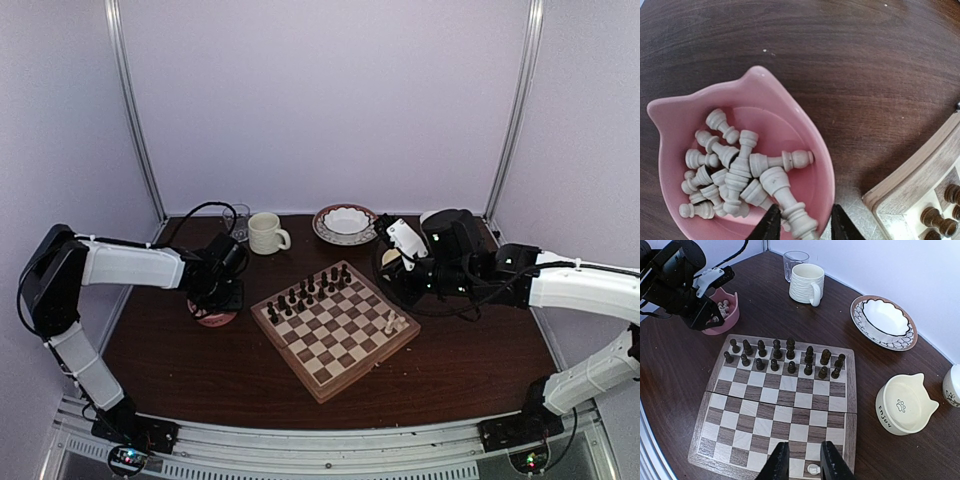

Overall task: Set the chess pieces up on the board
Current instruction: Pick up the king from the storage box, then pass from the left arm to the right, then pass from the right arm to the left

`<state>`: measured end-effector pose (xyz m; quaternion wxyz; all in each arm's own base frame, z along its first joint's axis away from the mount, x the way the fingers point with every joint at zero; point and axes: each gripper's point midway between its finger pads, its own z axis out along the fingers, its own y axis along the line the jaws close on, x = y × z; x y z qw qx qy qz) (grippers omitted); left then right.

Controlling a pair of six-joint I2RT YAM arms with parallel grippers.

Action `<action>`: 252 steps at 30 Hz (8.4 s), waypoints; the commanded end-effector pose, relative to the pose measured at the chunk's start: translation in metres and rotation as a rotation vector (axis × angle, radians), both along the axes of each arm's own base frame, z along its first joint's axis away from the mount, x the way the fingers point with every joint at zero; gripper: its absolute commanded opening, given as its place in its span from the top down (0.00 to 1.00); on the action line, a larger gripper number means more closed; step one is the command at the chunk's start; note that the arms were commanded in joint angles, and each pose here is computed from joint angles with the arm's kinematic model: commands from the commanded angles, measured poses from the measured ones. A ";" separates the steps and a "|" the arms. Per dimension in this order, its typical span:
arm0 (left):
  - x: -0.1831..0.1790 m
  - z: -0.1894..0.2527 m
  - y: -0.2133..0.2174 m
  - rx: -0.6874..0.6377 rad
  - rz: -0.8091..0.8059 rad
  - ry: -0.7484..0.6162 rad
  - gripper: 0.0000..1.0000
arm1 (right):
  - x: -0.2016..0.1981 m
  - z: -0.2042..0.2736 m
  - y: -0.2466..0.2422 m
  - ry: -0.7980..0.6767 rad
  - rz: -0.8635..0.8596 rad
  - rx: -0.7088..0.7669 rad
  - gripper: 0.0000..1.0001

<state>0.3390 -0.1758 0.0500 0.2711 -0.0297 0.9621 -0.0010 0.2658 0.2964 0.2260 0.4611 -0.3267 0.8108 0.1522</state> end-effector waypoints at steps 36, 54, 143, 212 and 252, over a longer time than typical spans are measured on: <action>0.001 0.014 0.021 -0.020 0.086 -0.055 0.61 | -0.002 -0.002 0.007 0.008 0.027 0.002 0.75; 0.000 -0.003 0.022 -0.042 0.139 -0.018 0.69 | -0.002 -0.005 0.009 0.016 0.033 -0.002 0.75; -0.204 0.079 -0.208 -0.686 -1.003 0.237 1.00 | -0.139 -0.072 0.105 -0.417 0.763 -0.319 0.31; -0.190 0.189 -0.181 -0.799 -1.093 -0.686 0.27 | -0.107 -0.025 0.098 -0.216 0.575 0.219 1.00; -0.169 0.174 -0.214 -0.717 -1.086 -0.573 1.00 | -0.100 -0.020 0.090 -0.193 0.552 0.242 0.60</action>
